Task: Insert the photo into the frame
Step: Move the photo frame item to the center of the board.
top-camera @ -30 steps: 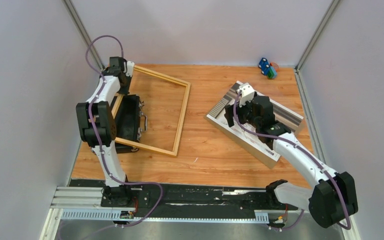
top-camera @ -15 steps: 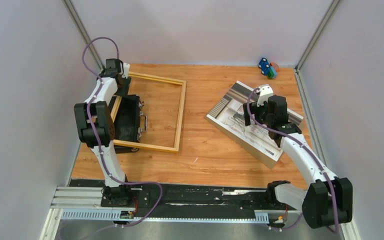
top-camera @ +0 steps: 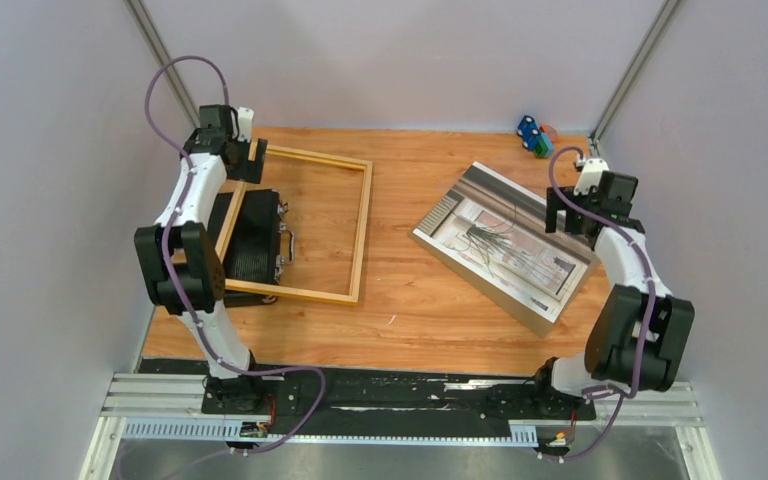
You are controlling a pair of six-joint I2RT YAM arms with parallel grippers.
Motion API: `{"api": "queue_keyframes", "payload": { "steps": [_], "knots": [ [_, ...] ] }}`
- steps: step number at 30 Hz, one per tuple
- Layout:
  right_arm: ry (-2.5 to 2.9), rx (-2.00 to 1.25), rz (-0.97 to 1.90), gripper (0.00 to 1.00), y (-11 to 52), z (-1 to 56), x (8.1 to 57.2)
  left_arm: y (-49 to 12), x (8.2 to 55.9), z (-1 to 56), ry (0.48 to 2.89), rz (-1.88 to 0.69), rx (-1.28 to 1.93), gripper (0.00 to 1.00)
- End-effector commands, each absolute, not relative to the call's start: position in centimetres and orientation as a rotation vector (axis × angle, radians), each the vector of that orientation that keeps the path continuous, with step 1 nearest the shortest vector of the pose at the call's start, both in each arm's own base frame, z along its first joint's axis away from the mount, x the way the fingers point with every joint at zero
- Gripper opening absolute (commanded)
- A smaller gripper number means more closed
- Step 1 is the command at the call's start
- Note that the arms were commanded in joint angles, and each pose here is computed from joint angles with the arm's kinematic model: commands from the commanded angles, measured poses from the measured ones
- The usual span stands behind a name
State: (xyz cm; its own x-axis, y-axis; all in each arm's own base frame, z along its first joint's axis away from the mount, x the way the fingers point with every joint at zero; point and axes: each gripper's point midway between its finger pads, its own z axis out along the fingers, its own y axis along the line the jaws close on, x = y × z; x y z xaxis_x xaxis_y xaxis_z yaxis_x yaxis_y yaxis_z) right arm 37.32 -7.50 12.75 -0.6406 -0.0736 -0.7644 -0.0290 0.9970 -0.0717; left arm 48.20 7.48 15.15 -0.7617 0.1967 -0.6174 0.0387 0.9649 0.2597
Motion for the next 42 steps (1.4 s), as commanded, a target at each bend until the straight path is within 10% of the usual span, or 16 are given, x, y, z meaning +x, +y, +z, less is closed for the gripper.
{"api": "queue_keyframes", "payload": {
  "steps": [1,17,42],
  "knots": [
    [2.244,-0.135,-0.04,1.0,-10.3,13.8,40.7,1.0,47.0,21.7,2.268,0.129,0.248,1.0],
    [2.391,-0.257,0.081,1.0,-16.0,8.1,49.7,-15.3,41.4,20.2,2.212,-0.368,0.643,1.0],
    [2.447,-0.381,0.306,1.0,-16.2,2.8,49.3,-27.5,39.7,13.4,2.209,-0.541,0.933,1.0]
  ]
}}
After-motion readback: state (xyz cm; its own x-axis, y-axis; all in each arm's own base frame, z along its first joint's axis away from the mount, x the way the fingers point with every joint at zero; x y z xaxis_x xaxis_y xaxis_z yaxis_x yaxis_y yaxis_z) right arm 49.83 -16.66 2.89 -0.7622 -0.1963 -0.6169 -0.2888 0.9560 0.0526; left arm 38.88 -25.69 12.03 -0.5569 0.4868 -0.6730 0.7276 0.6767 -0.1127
